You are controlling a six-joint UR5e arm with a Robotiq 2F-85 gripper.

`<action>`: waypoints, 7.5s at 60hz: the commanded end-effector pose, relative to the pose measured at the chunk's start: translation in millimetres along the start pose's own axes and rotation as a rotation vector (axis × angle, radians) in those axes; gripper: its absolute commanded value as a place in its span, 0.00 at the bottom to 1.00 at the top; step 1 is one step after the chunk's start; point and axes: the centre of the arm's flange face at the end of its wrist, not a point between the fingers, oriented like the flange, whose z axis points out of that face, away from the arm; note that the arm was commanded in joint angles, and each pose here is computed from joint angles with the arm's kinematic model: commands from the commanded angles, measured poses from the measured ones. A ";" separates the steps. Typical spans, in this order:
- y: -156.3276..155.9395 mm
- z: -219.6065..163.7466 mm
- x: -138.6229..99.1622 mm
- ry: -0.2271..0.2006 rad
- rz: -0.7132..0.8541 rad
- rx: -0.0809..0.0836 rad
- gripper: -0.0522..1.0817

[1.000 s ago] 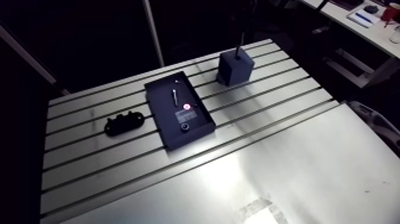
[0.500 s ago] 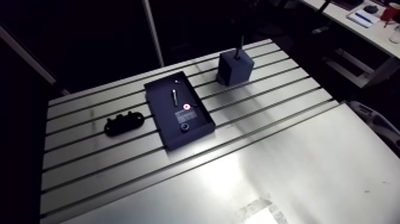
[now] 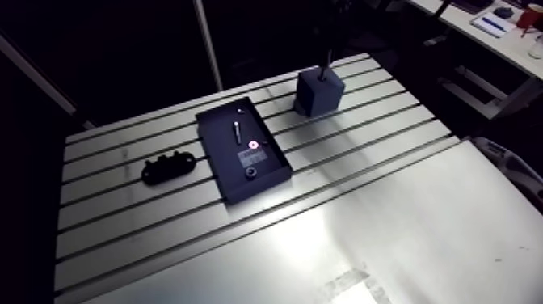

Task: Pick up the M10 bolt and insert it into the hex recess until seated.

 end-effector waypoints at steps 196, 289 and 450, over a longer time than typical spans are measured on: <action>0.3 -4.4 0.0 0.007 0.001 -0.003 0.71; 0.6 3.2 0.4 -0.003 0.000 0.004 0.71; 1.8 13.5 4.7 -0.008 0.004 0.015 0.57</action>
